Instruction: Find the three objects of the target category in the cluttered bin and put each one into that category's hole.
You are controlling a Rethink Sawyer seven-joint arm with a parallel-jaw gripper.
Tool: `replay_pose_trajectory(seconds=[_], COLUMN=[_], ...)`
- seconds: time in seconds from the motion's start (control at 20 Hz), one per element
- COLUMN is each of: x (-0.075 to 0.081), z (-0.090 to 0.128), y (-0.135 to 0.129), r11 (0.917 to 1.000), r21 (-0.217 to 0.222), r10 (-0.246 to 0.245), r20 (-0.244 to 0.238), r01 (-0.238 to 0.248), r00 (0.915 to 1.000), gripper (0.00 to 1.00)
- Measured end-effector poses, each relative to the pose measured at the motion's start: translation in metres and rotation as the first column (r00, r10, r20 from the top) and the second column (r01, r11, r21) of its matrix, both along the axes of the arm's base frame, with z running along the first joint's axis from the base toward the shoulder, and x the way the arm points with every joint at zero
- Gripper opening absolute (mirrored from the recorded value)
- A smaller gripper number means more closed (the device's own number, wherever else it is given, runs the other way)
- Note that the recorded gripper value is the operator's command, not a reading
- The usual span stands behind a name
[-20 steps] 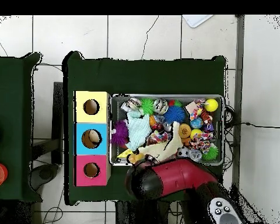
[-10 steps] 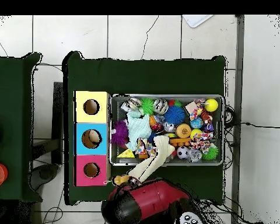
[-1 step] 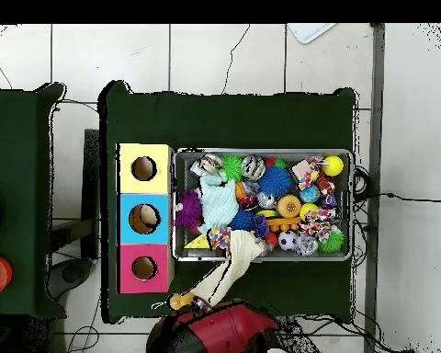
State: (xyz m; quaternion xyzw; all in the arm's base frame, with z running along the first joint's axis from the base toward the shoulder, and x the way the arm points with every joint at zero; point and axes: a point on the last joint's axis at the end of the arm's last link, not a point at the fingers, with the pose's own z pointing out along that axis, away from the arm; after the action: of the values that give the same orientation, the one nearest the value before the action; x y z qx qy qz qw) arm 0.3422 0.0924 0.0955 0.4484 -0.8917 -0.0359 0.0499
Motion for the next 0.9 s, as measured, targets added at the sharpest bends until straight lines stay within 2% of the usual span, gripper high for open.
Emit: replay_pose_trajectory(seconds=[0.2,0.4,0.9], x=[-0.009,-0.011,-0.02], z=[0.001,0.001,-0.011], y=[0.013,0.025,0.081], r11=[0.9999,0.9998,0.9976], r21=[0.009,0.017,0.065], r10=[-0.009,-0.013,-0.022], r20=[-0.002,0.002,-0.012], r01=[0.01,0.013,0.023], r00=[1.0,0.9999,0.9997], gripper=[0.0,0.0,0.0])
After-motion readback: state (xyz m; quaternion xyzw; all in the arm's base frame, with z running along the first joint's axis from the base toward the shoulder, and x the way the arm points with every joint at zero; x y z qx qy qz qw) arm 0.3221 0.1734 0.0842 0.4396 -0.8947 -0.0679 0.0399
